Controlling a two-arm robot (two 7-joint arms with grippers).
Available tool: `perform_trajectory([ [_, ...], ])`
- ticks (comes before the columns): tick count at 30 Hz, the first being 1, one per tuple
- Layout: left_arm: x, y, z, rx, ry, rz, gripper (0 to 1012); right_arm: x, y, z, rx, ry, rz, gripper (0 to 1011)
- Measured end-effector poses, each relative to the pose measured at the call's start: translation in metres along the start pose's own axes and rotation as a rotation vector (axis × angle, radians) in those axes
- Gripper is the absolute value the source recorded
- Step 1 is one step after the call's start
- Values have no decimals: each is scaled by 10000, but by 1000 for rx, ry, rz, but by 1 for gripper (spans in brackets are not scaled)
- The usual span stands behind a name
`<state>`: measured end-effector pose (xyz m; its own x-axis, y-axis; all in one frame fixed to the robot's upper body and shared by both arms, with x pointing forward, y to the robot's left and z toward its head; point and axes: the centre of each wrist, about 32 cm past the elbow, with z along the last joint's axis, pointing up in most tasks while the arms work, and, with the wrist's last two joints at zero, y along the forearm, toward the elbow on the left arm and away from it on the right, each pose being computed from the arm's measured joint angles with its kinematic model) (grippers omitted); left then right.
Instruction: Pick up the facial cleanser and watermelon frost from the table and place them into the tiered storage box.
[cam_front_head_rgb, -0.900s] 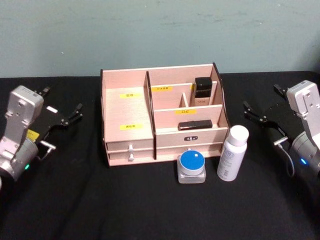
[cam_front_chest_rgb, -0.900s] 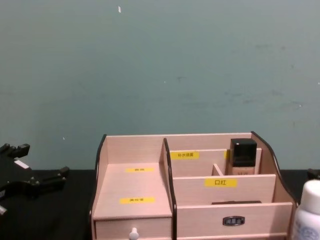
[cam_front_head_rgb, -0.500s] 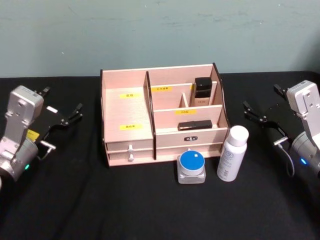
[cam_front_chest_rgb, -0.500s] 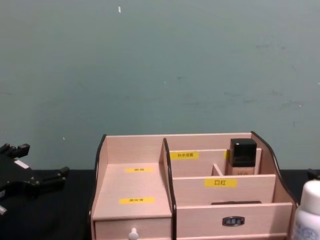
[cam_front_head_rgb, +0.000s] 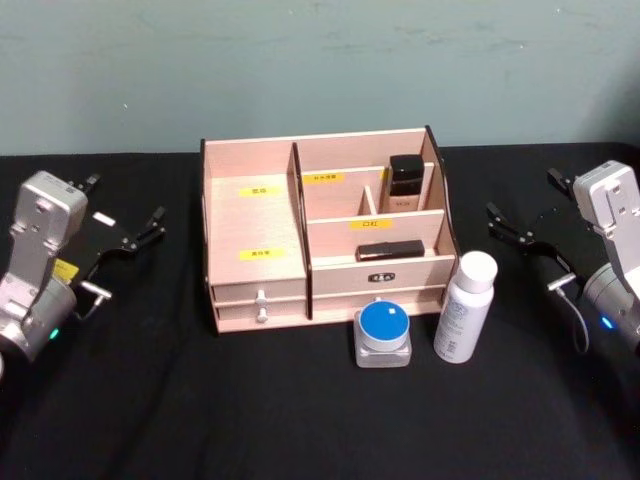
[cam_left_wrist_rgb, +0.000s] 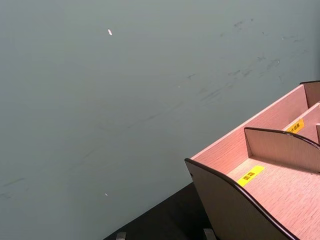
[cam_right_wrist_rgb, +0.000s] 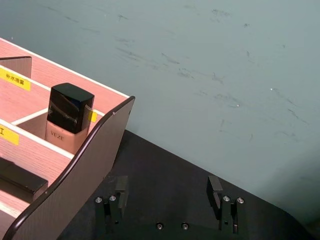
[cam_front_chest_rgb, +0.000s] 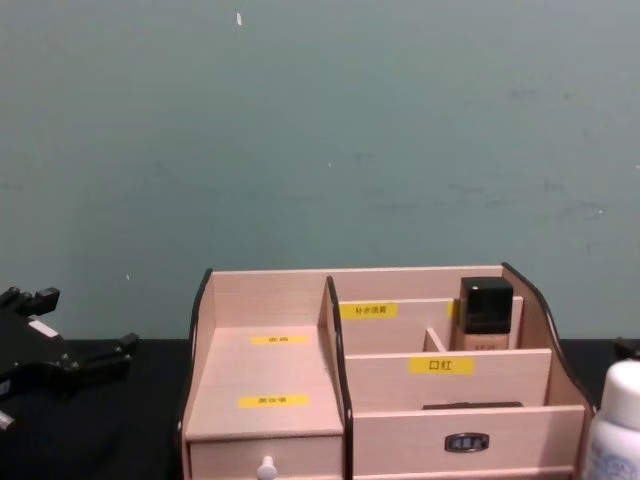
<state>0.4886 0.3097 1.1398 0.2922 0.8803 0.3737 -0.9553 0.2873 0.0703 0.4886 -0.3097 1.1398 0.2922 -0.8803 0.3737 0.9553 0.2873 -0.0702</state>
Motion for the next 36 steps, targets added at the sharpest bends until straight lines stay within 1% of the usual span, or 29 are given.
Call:
perform_trajectory([
  [18,0,0,0,0,0,0,1001,0,4,-2,-1,3,-1,1002],
  [22,0,0,0,0,0,0,1001,21,-5,-4,0,10,-1,1002],
  [26,0,0,0,0,0,0,1001,53,-70,40,20,15,8,1003],
  [28,0,0,0,0,0,0,1001,77,-124,76,38,13,15,1003],
  [30,0,0,0,0,0,0,1001,107,-223,132,60,10,27,1003],
  [32,0,0,0,0,0,0,1001,111,-250,150,66,9,32,1002],
  [36,0,0,0,0,0,0,1001,125,-449,236,88,11,51,1002],
])
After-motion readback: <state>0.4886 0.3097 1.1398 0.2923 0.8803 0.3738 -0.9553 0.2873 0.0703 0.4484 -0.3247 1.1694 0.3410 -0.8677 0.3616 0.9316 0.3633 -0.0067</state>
